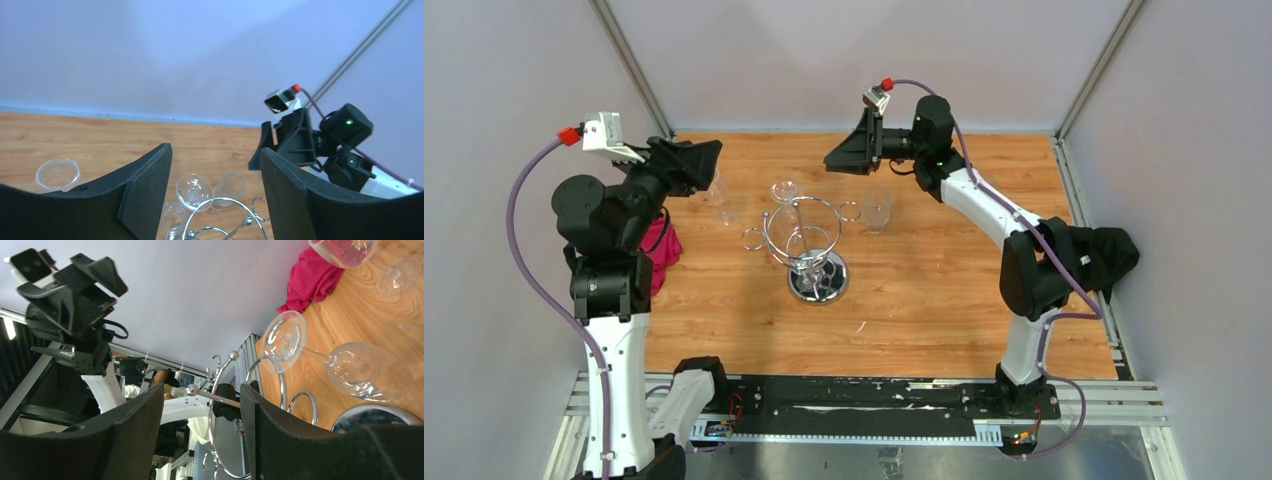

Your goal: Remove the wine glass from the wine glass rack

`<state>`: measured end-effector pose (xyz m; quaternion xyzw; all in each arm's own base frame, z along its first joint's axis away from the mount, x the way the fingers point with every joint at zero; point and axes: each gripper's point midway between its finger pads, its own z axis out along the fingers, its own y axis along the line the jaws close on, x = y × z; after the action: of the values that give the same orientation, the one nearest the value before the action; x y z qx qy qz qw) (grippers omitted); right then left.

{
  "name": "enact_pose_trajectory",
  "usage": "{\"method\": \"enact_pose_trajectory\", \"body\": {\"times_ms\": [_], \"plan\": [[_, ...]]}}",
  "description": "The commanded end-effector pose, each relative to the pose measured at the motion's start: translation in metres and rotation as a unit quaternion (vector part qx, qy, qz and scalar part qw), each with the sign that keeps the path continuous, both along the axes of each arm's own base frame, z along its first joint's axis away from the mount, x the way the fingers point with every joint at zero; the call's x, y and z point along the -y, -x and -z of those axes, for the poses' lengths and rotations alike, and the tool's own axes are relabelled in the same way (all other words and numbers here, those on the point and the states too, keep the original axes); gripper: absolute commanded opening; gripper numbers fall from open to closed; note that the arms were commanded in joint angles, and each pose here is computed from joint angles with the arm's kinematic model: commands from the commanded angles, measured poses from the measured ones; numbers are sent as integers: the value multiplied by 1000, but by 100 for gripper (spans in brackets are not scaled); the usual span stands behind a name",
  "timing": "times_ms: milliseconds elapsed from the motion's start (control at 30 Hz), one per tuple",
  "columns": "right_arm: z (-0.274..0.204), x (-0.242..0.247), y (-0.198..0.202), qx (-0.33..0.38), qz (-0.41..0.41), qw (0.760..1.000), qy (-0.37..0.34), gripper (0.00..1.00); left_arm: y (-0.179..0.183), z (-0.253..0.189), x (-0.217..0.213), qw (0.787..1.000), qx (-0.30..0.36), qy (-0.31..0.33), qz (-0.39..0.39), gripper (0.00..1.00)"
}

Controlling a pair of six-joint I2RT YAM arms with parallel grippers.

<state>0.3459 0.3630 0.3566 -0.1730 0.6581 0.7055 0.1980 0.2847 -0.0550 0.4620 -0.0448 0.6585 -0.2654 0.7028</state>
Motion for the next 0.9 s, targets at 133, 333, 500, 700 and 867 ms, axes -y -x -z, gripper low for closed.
{"method": "enact_pose_trajectory", "body": {"times_ms": [133,333,500,700,867], "plan": [[71,-33,-5,-36,-34,996,72,61,13,0,1,1000,9,-3,0,71],[89,-54,-2,-51,-58,994,81,58,16,3,-1,1000,8,-8,-7,71],[86,-61,-1,-48,-64,994,76,57,15,8,-3,1000,1,-18,-12,72],[83,-68,2,-49,-75,993,72,52,16,13,-5,1000,-2,-21,-18,72],[94,-74,0,-62,-81,991,81,45,17,14,-6,1000,-2,-23,-19,72]]}}
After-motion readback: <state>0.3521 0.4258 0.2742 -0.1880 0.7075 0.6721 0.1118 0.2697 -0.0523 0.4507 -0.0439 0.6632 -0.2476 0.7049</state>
